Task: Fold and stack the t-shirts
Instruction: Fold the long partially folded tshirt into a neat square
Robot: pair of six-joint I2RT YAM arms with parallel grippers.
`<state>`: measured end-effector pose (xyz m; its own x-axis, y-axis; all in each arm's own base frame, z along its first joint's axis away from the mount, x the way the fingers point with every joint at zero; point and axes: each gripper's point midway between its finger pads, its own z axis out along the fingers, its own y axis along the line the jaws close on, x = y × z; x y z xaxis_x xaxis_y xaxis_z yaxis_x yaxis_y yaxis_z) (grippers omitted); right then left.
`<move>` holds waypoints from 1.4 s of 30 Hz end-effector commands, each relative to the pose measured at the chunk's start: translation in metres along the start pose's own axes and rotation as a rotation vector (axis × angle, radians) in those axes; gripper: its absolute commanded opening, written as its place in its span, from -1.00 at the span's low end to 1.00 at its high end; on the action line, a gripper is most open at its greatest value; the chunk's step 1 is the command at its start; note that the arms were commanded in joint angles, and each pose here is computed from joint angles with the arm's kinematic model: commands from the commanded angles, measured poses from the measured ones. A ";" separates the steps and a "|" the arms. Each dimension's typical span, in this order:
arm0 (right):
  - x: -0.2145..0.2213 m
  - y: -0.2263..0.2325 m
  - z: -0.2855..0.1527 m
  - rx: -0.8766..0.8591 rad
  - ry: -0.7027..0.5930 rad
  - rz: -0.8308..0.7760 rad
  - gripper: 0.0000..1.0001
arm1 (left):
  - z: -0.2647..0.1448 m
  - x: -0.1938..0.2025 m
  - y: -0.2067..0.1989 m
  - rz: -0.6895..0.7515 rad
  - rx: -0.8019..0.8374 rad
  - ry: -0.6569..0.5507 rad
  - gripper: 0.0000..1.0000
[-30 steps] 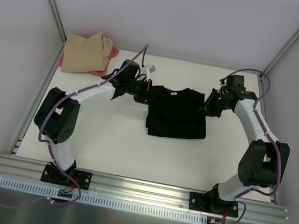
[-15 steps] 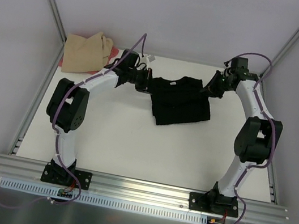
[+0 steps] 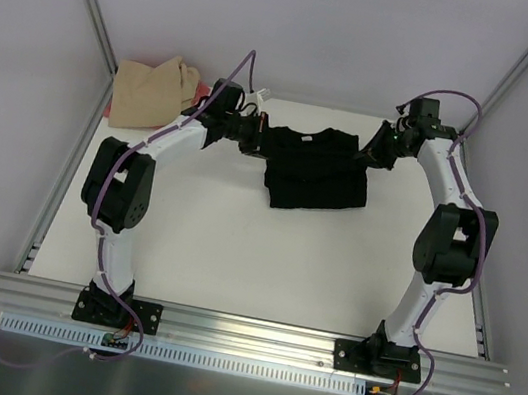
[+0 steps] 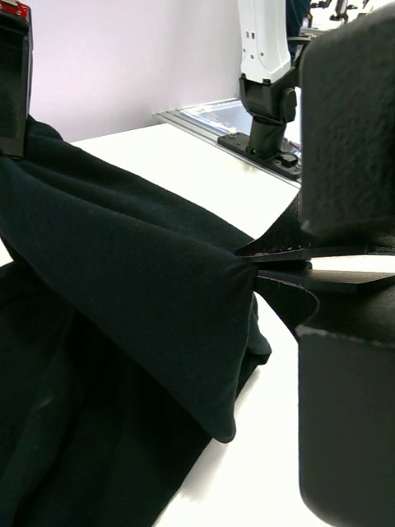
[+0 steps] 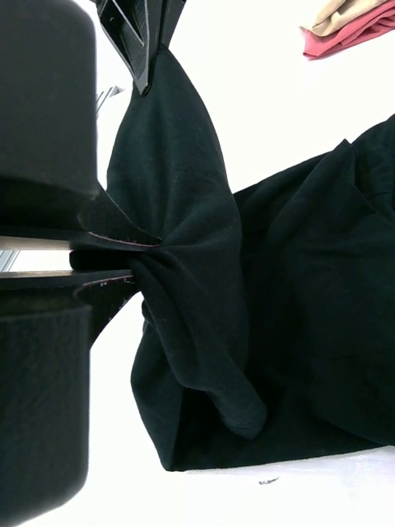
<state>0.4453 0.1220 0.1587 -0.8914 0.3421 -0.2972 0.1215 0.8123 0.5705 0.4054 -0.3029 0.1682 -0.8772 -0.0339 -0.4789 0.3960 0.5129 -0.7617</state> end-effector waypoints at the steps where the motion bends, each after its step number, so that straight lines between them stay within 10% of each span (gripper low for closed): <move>1: -0.015 0.023 -0.039 -0.046 -0.091 -0.046 -0.99 | -0.016 -0.015 -0.031 0.045 0.061 -0.039 -1.00; 11: -0.016 0.028 -0.048 -0.048 -0.104 -0.052 -0.99 | -0.020 -0.014 -0.040 0.041 0.094 -0.043 -1.00; 20: -0.113 0.056 -0.004 -0.158 -0.143 -0.020 -0.96 | -0.011 -0.070 -0.014 0.010 0.067 -0.102 -0.99; 21: -0.126 0.060 0.001 -0.198 -0.162 0.028 -0.87 | -0.006 -0.082 0.000 -0.007 0.056 -0.116 -0.87; 22: -0.145 0.060 0.015 -0.274 -0.202 0.028 -0.32 | -0.010 -0.097 0.011 -0.029 0.053 -0.153 -0.04; 23: -0.151 0.060 0.024 -0.311 -0.216 0.046 0.96 | -0.008 -0.103 0.021 -0.049 0.056 -0.165 0.96; 42: -0.090 0.017 0.032 -0.394 -0.131 0.146 0.93 | -0.011 -0.062 0.022 -0.148 0.137 -0.188 0.97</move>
<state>0.5435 0.1141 0.1077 -0.8217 0.5582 -0.1150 0.2294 0.5087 0.8298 0.4719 -0.2683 0.1234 -0.9112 -0.2676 -0.3133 0.1679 0.4531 -0.8755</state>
